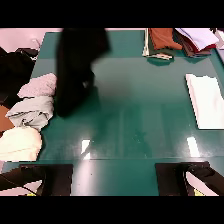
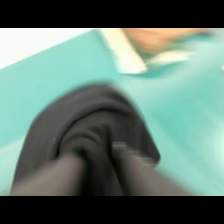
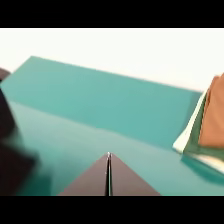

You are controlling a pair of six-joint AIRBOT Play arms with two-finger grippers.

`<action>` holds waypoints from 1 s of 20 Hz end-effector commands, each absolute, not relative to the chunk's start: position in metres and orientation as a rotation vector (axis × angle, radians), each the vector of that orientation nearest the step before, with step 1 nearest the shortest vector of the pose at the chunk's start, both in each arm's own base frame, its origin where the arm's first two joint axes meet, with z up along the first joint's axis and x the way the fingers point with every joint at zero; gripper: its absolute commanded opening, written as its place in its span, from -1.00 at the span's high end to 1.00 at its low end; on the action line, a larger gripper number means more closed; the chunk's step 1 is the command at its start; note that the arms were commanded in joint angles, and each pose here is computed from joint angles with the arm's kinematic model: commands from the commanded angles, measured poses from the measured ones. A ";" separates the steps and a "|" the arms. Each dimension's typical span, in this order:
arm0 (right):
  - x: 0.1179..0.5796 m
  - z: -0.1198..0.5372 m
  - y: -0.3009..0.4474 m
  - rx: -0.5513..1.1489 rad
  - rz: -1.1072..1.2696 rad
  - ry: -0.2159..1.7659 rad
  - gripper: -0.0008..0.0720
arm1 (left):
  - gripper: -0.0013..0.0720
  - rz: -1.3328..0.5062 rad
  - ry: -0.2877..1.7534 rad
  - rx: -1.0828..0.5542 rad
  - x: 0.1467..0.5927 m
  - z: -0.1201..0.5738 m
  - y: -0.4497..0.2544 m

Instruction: Fold the shirts.

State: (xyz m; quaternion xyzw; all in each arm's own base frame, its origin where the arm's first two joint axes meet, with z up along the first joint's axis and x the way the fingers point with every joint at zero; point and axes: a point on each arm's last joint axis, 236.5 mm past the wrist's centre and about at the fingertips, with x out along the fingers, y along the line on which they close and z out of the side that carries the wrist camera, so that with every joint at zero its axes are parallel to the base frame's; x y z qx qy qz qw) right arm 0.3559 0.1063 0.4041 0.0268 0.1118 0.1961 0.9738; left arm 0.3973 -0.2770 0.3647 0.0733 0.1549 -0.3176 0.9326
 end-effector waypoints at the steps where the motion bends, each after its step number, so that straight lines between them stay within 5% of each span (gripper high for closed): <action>1: 0.347 0.425 0.106 0.047 0.399 0.182 0.93 | -0.56 -0.903 0.401 0.169 0.350 0.320 -0.364; 4: 0.344 0.422 0.107 0.041 0.405 0.200 0.92 | -0.56 -0.794 0.477 0.169 0.378 0.304 -0.328; 11: 0.341 0.410 0.109 0.031 0.416 0.254 0.93 | -0.56 -0.281 0.886 -0.040 0.455 0.190 -0.102; 20: 0.357 0.375 0.115 0.033 0.436 0.373 0.93 | -0.56 -0.096 1.337 -0.277 0.396 -0.046 -0.038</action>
